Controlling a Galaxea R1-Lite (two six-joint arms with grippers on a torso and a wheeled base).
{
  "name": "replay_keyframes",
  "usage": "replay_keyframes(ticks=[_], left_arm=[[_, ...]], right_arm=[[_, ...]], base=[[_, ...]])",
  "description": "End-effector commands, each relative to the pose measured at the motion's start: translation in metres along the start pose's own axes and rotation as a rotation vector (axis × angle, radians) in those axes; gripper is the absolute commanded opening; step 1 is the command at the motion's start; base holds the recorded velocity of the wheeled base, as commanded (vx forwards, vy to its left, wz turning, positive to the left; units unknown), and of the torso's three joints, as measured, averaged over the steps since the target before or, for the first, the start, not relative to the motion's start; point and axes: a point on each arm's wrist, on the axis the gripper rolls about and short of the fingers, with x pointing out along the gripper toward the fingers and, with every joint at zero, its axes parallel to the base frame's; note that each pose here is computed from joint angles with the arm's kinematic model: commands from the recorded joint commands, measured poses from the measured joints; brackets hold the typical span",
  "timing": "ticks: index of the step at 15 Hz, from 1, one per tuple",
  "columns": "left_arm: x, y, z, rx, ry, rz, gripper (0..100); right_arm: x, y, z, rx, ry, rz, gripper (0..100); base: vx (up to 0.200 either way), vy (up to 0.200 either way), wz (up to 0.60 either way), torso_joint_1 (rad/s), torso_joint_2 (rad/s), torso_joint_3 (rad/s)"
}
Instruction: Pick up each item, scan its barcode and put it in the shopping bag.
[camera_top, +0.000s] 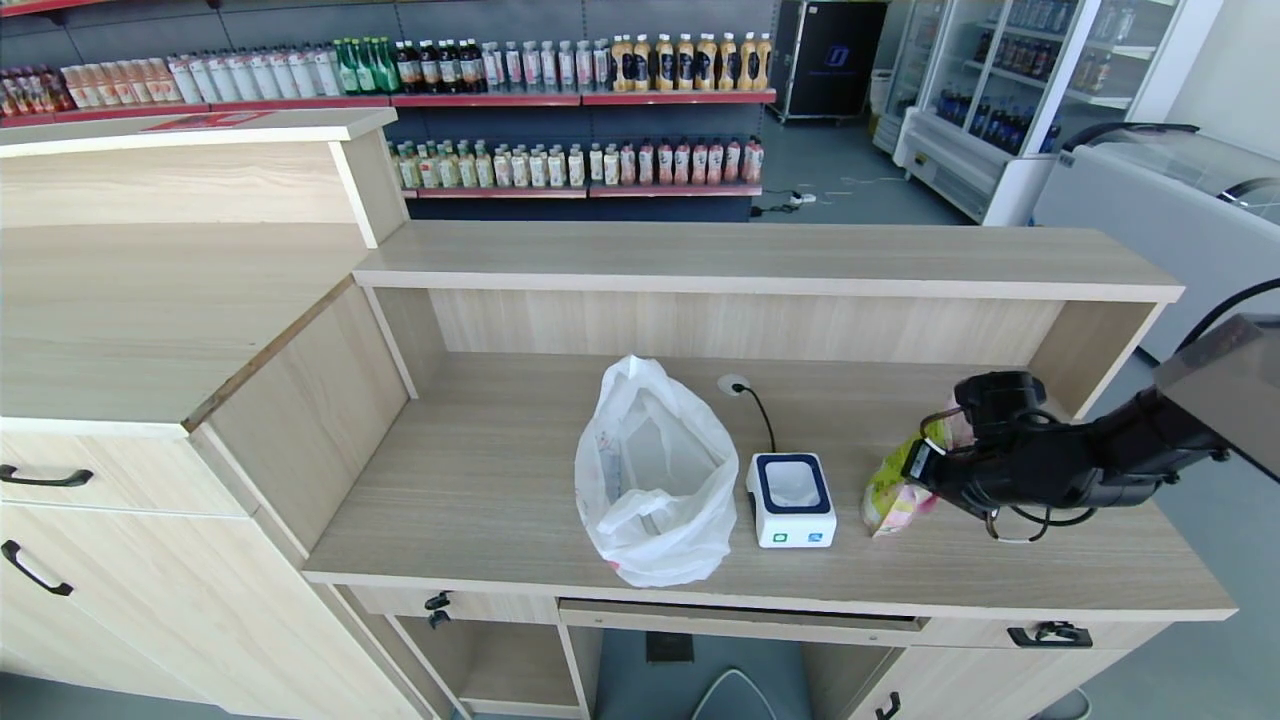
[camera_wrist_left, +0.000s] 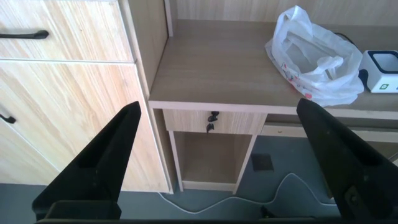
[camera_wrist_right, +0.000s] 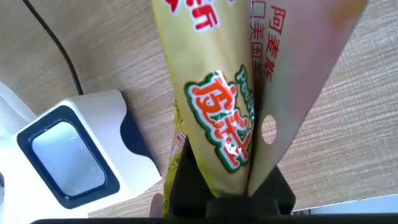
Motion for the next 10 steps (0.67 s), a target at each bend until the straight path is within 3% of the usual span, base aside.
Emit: replay_keyframes(ticks=[1, 4, 6, 8, 9, 10], left_arm=[[0.0, 0.0, 0.0, 0.0, -0.001, 0.0, 100], [0.0, 0.0, 0.0, 0.0, -0.001, 0.0, 100], [0.0, 0.0, 0.0, 0.0, -0.001, 0.0, 100], [0.0, 0.0, 0.0, 0.0, -0.001, 0.0, 100], [0.0, 0.0, 0.0, 0.0, -0.001, 0.0, 100], [0.0, 0.0, 0.0, 0.0, -0.001, 0.0, 100]], right_arm=[[-0.014, 0.003, 0.004, -0.034, -0.019, 0.01, 0], [-0.047, 0.009, 0.022, -0.092, -0.104, 0.048, 0], [-0.098, 0.019, 0.043, -0.158, -0.22, 0.135, 0], [-0.188, 0.026, 0.059, -0.284, -0.328, 0.371, 0], [-0.213, 0.027, 0.058, -0.314, -0.336, 0.455, 0], [-0.264, 0.028, 0.049, -0.378, -0.311, 0.66, 0]], base=[[0.0, 0.0, 0.0, 0.0, 0.0, 0.0], [0.0, 0.0, 0.0, 0.0, 0.0, 0.0], [0.0, 0.0, 0.0, 0.0, 0.0, 0.0], [0.0, 0.0, 0.0, 0.0, 0.0, 0.0], [0.0, 0.0, 0.0, 0.0, 0.0, 0.0], [0.0, 0.0, 0.0, 0.0, 0.0, 0.0]])
